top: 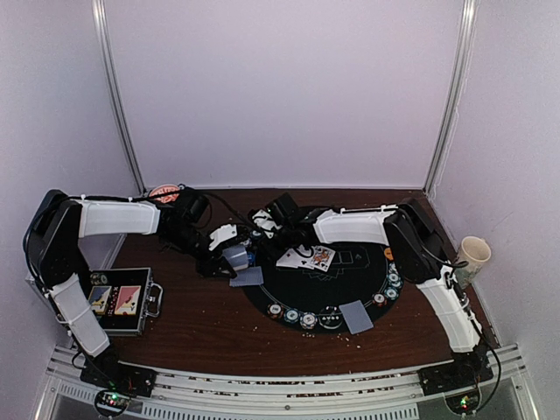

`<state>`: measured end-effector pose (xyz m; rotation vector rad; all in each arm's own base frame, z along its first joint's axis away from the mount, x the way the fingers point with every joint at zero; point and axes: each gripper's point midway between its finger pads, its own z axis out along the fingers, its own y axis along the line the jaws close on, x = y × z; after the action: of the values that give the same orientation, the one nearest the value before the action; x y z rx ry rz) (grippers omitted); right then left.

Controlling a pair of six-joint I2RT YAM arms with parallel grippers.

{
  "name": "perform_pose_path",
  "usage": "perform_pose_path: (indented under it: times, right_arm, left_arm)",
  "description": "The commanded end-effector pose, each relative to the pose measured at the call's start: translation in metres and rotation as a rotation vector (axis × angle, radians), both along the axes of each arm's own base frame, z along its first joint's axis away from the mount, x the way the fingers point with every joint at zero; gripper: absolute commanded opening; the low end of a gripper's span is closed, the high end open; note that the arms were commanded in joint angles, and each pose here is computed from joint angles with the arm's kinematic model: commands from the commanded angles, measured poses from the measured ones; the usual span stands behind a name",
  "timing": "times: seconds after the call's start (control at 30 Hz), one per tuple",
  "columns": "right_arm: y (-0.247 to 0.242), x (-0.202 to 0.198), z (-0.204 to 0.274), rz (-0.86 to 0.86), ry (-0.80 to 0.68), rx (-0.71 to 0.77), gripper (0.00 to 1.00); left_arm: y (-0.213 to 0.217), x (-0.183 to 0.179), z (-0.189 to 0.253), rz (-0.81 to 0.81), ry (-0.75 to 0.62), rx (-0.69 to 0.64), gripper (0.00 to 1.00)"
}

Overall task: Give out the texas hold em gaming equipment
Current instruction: Place the all-in button in the small blind area.

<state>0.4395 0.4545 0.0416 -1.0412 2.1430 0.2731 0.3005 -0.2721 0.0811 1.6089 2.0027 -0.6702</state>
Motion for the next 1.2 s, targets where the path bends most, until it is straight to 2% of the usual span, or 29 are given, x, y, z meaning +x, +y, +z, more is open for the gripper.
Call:
perform_pose_path:
  times: [0.0,0.2,0.33,0.5,0.63,0.8,1.07,1.17]
  right_arm:
    - [0.013,-0.001,0.015,0.023,-0.006,0.033,0.70]
    - [0.009,-0.005,0.049,0.001,-0.015,0.081,0.86]
    - [-0.005,-0.007,0.081,-0.064,-0.022,0.122,0.89]
    - [-0.035,-0.018,0.103,-0.176,0.046,0.245,0.89]
    - [-0.040,-0.046,0.122,-0.159,0.131,0.478,0.88]
    - [-0.027,-0.080,0.128,-0.101,0.264,0.678,0.87]
    - [0.007,-0.106,0.124,-0.056,0.377,0.856,0.86]
    - [0.023,-0.113,0.116,-0.035,0.421,0.871,0.85]
  left_arm:
    - [-0.005,0.005,0.013,-0.012,-0.039,-0.035,0.48]
    - [-0.005,0.005,0.014,-0.012,-0.039,-0.037,0.48]
    - [-0.005,0.005,0.015,-0.012,-0.039,-0.038,0.48]
    - [-0.005,0.005,0.015,-0.012,-0.040,-0.039,0.48]
    - [-0.006,0.005,0.015,-0.013,-0.040,-0.040,0.48]
    - [-0.005,0.005,0.015,-0.010,-0.038,-0.040,0.48]
    - [-0.006,0.004,0.018,-0.014,-0.040,-0.047,0.48]
    - [-0.006,0.004,0.018,-0.014,-0.040,-0.048,0.48]
